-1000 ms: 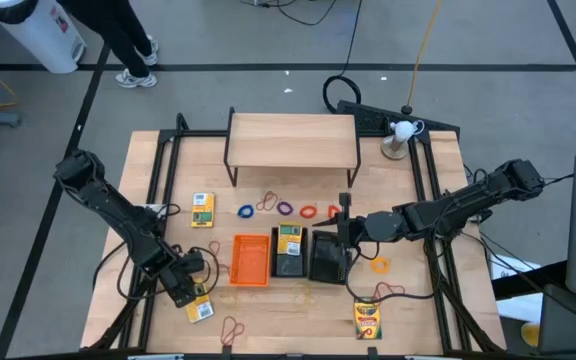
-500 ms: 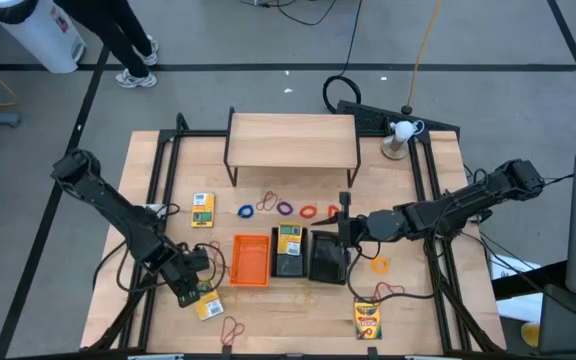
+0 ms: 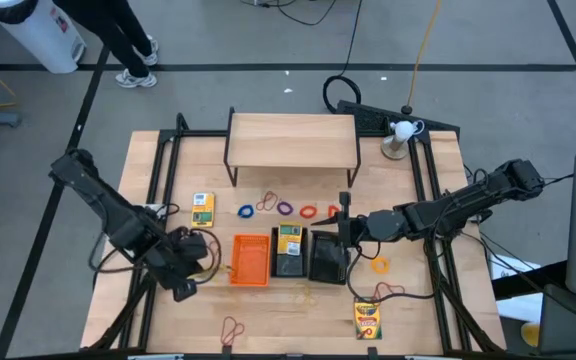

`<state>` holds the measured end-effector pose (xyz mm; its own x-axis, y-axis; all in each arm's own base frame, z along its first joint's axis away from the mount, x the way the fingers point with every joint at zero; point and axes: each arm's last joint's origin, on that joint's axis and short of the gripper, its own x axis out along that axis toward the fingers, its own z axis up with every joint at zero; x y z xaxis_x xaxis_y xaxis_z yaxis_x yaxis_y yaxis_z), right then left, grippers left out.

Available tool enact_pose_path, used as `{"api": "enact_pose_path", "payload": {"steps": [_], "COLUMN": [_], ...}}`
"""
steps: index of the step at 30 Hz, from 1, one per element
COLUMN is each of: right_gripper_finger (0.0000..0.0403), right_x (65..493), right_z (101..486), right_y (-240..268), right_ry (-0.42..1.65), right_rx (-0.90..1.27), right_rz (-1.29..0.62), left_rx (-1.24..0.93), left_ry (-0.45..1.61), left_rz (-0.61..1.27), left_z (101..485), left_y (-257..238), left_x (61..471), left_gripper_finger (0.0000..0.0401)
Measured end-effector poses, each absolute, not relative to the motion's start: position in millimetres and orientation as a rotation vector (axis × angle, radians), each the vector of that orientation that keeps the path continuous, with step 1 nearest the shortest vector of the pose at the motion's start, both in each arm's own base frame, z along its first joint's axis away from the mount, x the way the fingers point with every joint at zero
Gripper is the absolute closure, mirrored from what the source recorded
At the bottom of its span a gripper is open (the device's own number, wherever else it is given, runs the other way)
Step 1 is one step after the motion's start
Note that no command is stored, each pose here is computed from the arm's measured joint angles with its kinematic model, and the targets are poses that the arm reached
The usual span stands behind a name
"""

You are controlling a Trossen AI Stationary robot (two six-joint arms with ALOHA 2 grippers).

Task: Pick & Place Office Desk Supplies
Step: Put the crayon box into the left black bin

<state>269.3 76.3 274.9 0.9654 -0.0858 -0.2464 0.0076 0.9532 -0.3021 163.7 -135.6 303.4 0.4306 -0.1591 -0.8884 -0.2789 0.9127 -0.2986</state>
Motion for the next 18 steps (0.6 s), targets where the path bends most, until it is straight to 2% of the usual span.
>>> {"api": "enact_pose_path", "payload": {"steps": [9,18], "right_gripper_finger": [0.0344,0.0344], "right_x": [269.3,269.7], "right_z": [275.0,276.5], "right_y": [76.4,76.4], "right_ry": [0.261,0.246], "right_rx": [-0.313,-0.316], "right_rz": [-0.047,-0.048], "left_rx": [-0.257,-0.101], "left_ry": [0.833,0.747], "left_rz": [0.035,0.038], "left_z": [363.2,361.4], "left_y": [-129.4,-114.3], "left_x": [173.0,219.7], "left_gripper_finger": [0.0401,0.0401]}}
